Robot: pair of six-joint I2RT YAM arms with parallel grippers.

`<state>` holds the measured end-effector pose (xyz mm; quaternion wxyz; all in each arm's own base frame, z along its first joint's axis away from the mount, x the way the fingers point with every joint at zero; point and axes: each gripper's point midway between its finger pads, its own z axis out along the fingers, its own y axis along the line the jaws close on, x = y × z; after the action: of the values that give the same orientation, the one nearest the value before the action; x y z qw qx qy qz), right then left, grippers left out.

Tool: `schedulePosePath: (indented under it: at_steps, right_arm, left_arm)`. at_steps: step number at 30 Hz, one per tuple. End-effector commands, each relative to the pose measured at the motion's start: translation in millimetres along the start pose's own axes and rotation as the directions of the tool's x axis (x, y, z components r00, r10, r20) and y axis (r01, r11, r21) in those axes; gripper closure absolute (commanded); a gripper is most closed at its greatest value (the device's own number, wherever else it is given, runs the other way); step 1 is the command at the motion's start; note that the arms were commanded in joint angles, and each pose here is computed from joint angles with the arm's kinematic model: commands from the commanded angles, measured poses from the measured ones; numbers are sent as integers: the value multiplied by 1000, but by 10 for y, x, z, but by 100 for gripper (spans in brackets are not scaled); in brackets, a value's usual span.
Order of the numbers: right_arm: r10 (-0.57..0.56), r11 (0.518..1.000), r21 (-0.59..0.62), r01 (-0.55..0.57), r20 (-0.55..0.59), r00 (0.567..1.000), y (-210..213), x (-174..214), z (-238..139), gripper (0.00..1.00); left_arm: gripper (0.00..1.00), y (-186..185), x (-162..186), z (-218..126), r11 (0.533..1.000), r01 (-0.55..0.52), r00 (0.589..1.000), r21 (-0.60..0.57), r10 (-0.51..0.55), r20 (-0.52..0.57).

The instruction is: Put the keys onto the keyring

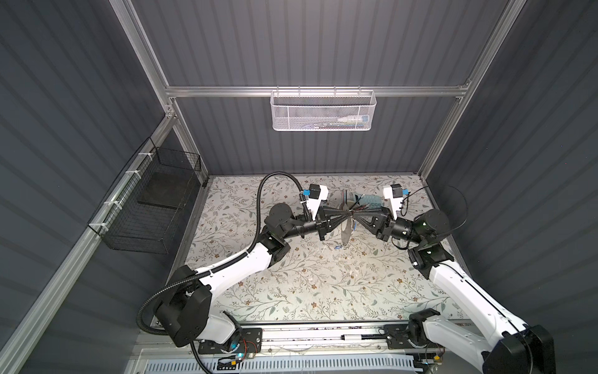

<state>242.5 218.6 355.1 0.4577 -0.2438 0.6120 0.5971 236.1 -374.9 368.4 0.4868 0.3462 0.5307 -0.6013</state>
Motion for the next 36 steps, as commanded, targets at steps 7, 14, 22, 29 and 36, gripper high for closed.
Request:
schedulePosePath:
  at_steps: [7, 14, 22, 29, 36]
  right_arm:
    - [-29, 999, -29, 29, 4, 1000, 122, 8, -32, 87]
    - [-26, 999, -29, 26, 4, 1000, 110, 10, -26, 87]
    - [-19, 999, -28, 20, 3, 1000, 78, 6, -8, 88]
    - [-17, 1000, -26, 17, 2, 1000, 63, 18, -3, 98]
    - [-21, 1000, -4, 21, -13, 1000, 8, 69, -6, 100]
  left_arm:
    - [100, -71, -222, 44, 998, -30, 998, 46, 28, 59]
    - [100, -52, -175, 54, 999, -13, 999, 52, 10, 52]
    - [100, -53, -154, 63, 998, -5, 999, 61, 3, 43]
    - [100, -20, -121, 72, 999, 5, 999, 53, -7, 31]
    - [100, 64, 13, 69, 1000, 22, 999, 8, -22, -27]
